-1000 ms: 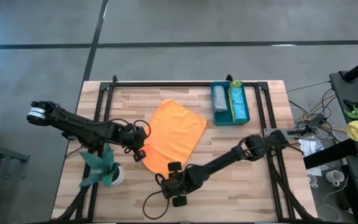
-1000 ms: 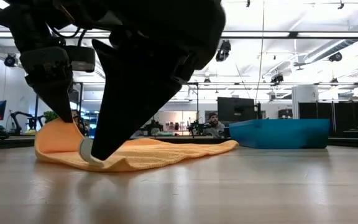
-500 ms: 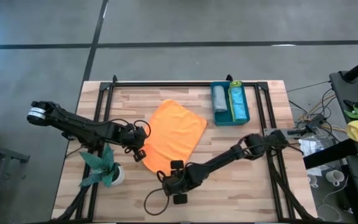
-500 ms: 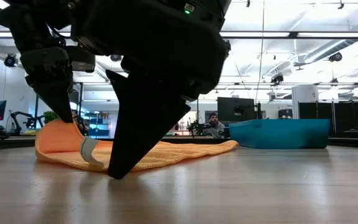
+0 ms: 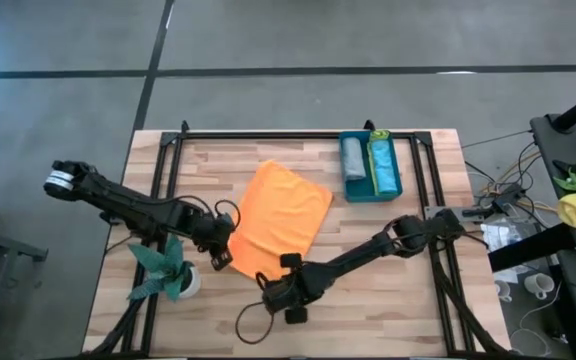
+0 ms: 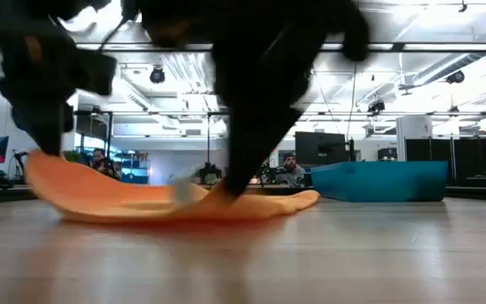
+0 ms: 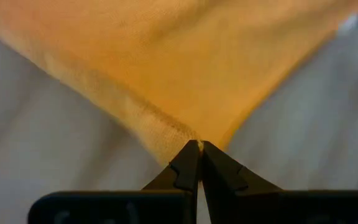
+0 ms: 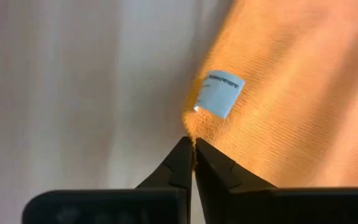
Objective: Roll microfiber towels into tight, uniform cylinder then place into a basket
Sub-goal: Roll the orange towel
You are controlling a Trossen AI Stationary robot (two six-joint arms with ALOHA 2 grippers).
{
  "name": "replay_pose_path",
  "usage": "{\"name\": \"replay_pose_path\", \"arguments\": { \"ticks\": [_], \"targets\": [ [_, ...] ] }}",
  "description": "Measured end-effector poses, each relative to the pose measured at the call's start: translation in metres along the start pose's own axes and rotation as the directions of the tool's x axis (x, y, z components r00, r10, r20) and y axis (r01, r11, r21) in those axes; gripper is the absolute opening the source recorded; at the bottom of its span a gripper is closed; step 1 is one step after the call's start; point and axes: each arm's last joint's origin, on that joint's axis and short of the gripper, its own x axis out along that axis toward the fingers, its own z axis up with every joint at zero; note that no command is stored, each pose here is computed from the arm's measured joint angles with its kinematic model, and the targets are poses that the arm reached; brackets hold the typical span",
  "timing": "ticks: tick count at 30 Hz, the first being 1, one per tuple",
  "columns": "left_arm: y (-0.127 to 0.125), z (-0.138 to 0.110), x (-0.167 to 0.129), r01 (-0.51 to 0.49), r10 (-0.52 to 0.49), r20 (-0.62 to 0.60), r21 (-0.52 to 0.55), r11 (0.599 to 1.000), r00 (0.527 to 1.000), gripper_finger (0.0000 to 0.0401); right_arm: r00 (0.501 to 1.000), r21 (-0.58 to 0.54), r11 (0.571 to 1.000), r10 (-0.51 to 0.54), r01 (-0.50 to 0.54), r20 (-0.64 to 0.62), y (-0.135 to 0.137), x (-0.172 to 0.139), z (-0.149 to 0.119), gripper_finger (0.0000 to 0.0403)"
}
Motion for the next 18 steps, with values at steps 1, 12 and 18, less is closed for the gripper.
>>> {"name": "replay_pose_path", "arguments": {
  "ticks": [1, 12, 18],
  "targets": [
    [-0.008, -0.003, -0.003, 0.024, -0.024, -0.003, -0.004, 1.0, 1.0, 0.0, 0.999, -0.013, 1.0, 0.007, -0.007, -0.035, 0.003, -0.012, -0.003, 0.0009],
    [-0.075, -0.015, -0.028, 0.109, -0.076, 0.185, -0.178, 0.978, 0.98, 0.0, 0.986, -0.103, 0.99, 0.084, -0.1, -0.145, 0.033, -0.093, -0.023, 0.0009],
    [-0.058, 0.002, -0.025, 0.025, 0.096, 0.363, -0.313, 0.949, 0.927, 0.0, 0.965, -0.106, 0.979, -0.19, 0.173, -0.18, 0.016, -0.083, -0.031, 0.0009]
  ]
}}
